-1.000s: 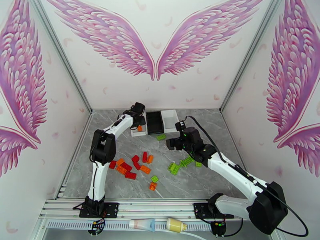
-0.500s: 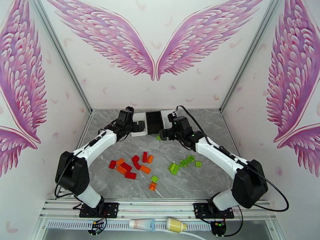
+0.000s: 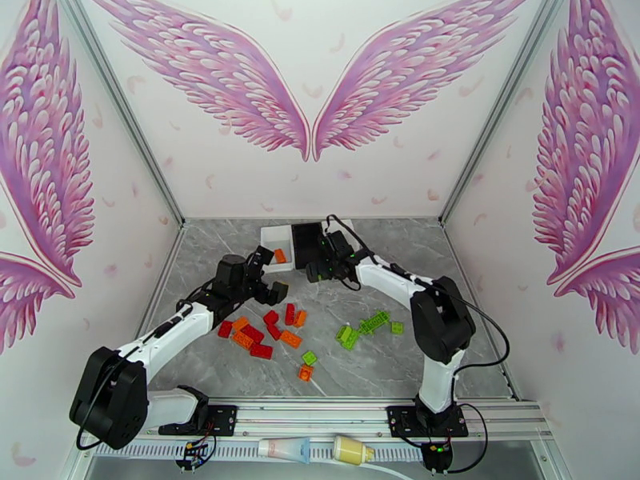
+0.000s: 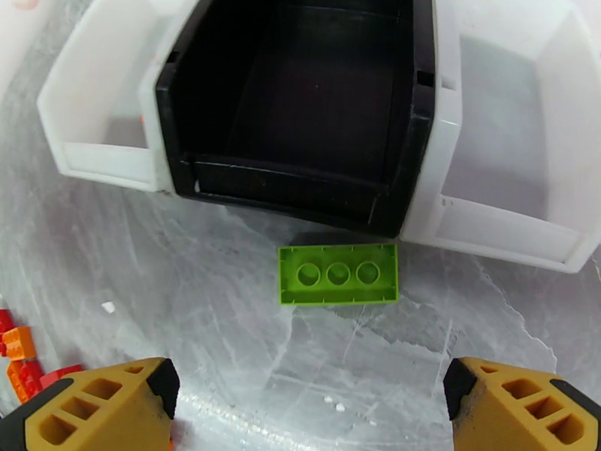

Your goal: Sort the legos into containers by color

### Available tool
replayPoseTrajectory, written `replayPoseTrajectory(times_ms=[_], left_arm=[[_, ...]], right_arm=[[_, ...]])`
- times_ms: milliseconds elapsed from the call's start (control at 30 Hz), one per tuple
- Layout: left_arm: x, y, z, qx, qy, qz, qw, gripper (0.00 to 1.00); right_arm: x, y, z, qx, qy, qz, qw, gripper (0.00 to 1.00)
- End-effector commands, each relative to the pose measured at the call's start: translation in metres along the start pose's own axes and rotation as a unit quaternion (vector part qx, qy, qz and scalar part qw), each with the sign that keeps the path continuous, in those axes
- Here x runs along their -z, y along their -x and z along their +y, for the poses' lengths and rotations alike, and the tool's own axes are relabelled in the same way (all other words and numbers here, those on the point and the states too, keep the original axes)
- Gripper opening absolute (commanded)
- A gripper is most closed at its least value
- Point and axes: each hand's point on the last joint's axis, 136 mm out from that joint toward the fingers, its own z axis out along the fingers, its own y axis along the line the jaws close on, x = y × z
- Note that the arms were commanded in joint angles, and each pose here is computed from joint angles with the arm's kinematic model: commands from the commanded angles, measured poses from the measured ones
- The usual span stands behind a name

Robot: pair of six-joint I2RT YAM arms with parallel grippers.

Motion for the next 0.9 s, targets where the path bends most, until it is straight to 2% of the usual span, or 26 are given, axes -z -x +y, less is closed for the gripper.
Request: replayPoseTrajectory(times_ms=[0, 133, 267, 500, 667, 867], left_arm=[[0.009, 0.014, -0.015, -0.082, -0.036, -0.028, 0.996, 0.99], [0.012, 0.005, -0.023, -0.152, -0.057, -0.031, 0.986, 0.99], [0.015, 0.006, -0.018, -0.174, -0.051, -0.05, 0.982, 0.99], [0.019, 0.012, -0.018, -0.171, -0.063, -0.063, 0.981, 0.99], [0.023, 0.003, -0.015, -0.171, -0.058, -0.055, 0.982, 0.99], [0.028, 0.003, -0.015, -0.162, -0.055, -0.059, 0.984, 0.99]], right_arm=[[-0.018, 0.004, -0.001, 0.004, -0.017, 0.011, 1.0, 0.99], [-0.041, -0.001, -0.006, 0.016, -0.031, 0.029, 0.999, 0.99], [-0.055, -0.005, -0.006, 0.028, -0.03, 0.044, 0.998, 0.99], [-0.07, -0.011, -0.008, 0.045, -0.031, 0.058, 0.997, 1.0], [-0.074, -0.015, -0.013, 0.043, -0.032, 0.067, 0.996, 0.94], [-0.077, -0.016, -0.012, 0.033, -0.029, 0.068, 0.997, 0.81]])
